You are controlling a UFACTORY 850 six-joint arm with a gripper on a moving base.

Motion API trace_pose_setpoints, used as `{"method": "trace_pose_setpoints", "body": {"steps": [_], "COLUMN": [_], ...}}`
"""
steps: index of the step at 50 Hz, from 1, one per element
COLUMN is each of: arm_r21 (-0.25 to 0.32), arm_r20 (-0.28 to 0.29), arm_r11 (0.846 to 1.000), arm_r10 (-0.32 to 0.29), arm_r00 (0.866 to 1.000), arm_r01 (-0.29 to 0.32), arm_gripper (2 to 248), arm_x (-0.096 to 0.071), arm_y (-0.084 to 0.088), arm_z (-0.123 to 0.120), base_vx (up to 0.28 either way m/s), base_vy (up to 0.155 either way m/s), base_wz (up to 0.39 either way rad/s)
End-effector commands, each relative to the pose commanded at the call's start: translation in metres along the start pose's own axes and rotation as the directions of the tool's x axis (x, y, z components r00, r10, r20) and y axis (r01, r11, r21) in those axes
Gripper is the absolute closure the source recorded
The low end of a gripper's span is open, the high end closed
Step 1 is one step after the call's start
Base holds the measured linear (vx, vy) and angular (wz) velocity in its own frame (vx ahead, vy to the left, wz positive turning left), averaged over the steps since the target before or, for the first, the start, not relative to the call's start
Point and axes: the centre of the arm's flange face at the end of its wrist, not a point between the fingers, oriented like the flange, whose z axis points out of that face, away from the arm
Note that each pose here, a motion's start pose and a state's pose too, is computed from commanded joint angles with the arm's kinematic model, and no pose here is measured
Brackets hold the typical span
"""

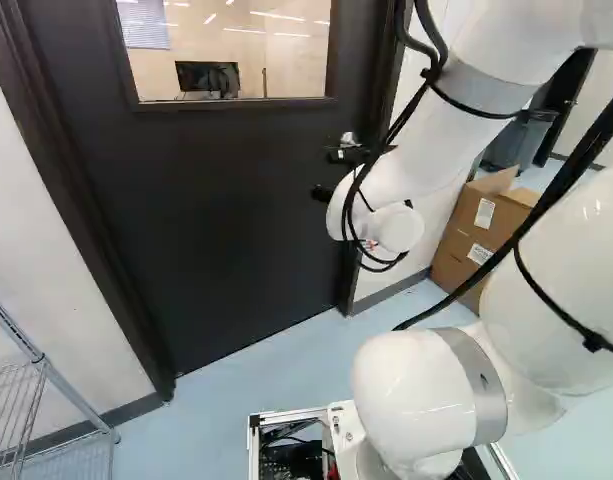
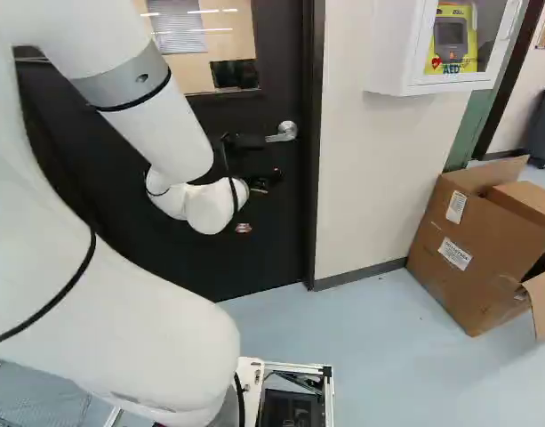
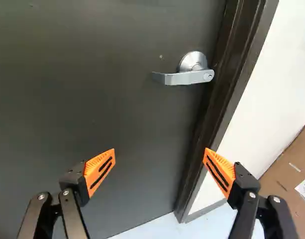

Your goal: Open the door and move inside

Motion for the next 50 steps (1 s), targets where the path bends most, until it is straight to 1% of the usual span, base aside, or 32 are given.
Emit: {"method": "trace_pose_setpoints", "body": {"steps": [28, 50], "arm_r21": [0.028, 0.062], "arm_r20": [-0.062, -0.109], "arm_r11": [0.998, 0.990], "arm_r10": [-0.059, -0.122], "arm_r00": [0.996, 0.987], "arm_r01": [0.061, 0.129], "arm_gripper": [3, 3], "arm_x": [0.037, 0.066], "arm_y": [0.012, 0.020], "arm_z": [0.031, 0.056], "base_vx": [0.000, 0.000], "base_vy": [0.000, 0.000], "base_wz": [0.000, 0.000]}}
